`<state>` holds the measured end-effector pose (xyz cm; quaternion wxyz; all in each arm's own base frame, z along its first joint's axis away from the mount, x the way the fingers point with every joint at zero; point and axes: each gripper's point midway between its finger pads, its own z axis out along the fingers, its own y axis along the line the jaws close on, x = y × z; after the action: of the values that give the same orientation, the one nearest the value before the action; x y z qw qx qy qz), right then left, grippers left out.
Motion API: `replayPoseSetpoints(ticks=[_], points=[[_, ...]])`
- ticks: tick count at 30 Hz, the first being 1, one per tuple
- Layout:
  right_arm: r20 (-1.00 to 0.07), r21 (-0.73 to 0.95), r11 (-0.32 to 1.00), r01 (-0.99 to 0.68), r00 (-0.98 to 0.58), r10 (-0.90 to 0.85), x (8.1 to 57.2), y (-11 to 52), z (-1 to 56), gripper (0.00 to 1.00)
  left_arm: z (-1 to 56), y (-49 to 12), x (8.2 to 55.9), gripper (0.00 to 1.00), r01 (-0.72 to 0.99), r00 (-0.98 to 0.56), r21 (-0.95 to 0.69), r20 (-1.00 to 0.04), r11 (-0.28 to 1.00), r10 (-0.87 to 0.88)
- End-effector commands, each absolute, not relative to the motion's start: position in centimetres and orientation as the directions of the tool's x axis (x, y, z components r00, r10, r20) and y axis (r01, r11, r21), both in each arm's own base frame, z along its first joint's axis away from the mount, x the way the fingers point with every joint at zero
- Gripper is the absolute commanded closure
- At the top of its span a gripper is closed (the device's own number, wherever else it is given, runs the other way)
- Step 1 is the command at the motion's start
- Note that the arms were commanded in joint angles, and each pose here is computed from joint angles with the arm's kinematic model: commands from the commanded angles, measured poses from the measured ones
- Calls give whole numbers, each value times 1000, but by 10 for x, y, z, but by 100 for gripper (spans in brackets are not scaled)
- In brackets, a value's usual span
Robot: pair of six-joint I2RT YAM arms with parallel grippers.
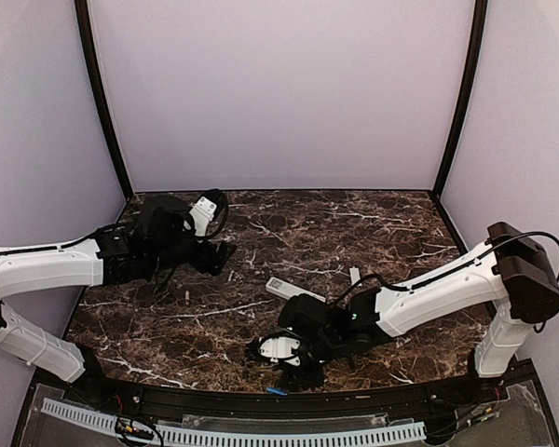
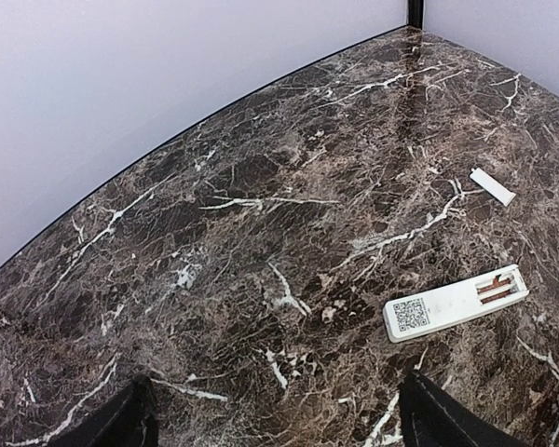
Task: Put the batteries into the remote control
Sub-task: Place the remote control without batteries at the center of the board, then pick up the battery from the corner of the board.
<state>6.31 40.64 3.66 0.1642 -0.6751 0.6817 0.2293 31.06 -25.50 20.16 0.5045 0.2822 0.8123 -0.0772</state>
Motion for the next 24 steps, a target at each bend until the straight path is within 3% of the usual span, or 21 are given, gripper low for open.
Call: replayPoseSetpoints(ticks=[1, 9, 16, 24], points=[[-567, 52, -56, -997, 17, -824, 61, 421, 38, 60, 200, -251, 307, 11, 530, -358, 149, -853, 835, 380], [-569, 68, -90, -994, 36, -822, 44, 426, 48, 58, 204, -254, 304, 11, 548, -348, 133, -861, 826, 370], [-541, 68, -13, -998, -26, -840, 46, 422, 36, 59, 209, -251, 305, 11, 535, -347, 141, -862, 833, 369], [-489, 60, -11, -998, -20, -872, 38, 417, 18, 62, 214, -251, 304, 11, 525, -364, 108, -868, 844, 338]])
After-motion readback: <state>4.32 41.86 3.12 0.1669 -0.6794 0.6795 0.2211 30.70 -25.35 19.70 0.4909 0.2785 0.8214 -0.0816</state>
